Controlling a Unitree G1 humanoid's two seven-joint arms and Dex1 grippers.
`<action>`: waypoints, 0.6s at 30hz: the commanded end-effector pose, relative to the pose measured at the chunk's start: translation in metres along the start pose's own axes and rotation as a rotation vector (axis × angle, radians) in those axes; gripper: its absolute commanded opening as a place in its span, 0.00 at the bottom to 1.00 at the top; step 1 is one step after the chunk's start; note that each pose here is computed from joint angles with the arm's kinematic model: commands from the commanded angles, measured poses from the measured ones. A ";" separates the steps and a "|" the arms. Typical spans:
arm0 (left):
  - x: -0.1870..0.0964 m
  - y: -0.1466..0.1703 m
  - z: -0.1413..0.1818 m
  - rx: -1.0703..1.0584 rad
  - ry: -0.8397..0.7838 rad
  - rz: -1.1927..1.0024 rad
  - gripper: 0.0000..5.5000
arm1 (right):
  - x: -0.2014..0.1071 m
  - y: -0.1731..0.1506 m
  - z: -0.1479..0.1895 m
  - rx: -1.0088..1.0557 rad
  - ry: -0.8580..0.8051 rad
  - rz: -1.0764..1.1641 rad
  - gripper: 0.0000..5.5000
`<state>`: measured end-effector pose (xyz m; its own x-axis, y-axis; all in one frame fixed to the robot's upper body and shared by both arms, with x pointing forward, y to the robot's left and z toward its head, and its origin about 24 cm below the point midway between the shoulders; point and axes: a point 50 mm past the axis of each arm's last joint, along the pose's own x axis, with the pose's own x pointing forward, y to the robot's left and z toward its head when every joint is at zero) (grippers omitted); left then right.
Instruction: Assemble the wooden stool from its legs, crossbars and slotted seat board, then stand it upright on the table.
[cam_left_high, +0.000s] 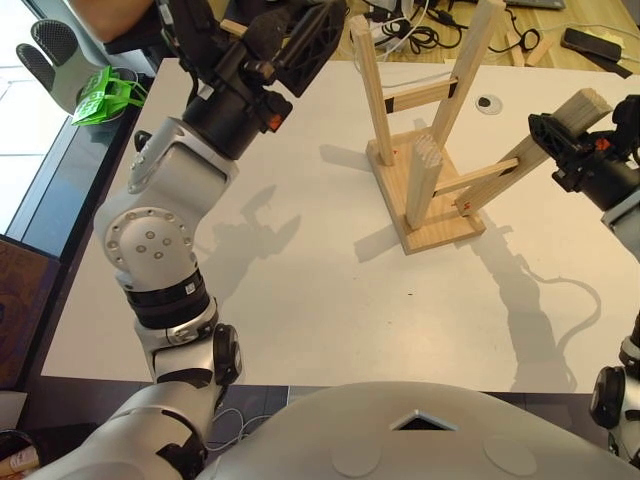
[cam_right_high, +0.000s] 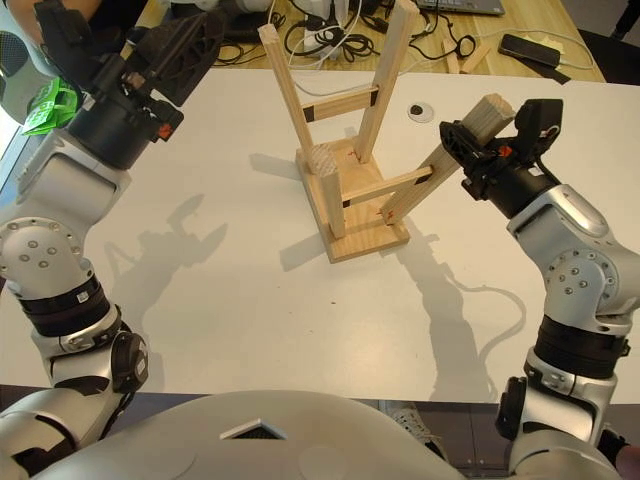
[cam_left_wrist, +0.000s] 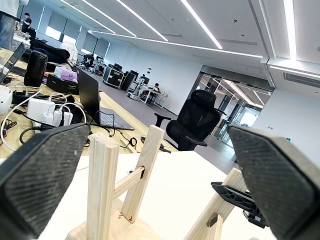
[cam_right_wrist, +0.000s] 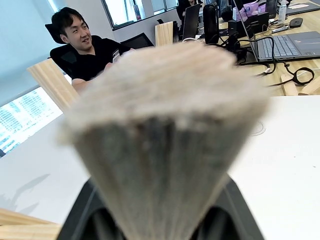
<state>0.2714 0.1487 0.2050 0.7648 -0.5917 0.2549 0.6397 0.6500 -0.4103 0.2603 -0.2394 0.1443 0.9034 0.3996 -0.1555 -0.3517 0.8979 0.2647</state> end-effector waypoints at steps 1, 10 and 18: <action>0.000 0.000 0.000 0.005 -0.007 0.008 0.93 | -0.004 -0.007 -0.010 0.007 0.060 -0.058 0.18; 0.001 -0.002 0.000 0.004 -0.009 0.009 0.93 | -0.002 -0.012 -0.017 -0.033 0.152 -0.050 0.18; 0.002 -0.003 -0.001 0.001 -0.016 0.010 0.93 | -0.002 -0.019 -0.024 -0.110 0.251 -0.028 0.19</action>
<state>0.2713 0.1460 0.2051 0.7684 -0.5838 0.2623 0.6358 0.6496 -0.4168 0.2653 -0.2428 0.1451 0.8595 0.4620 -0.2184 -0.4311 0.8850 0.1756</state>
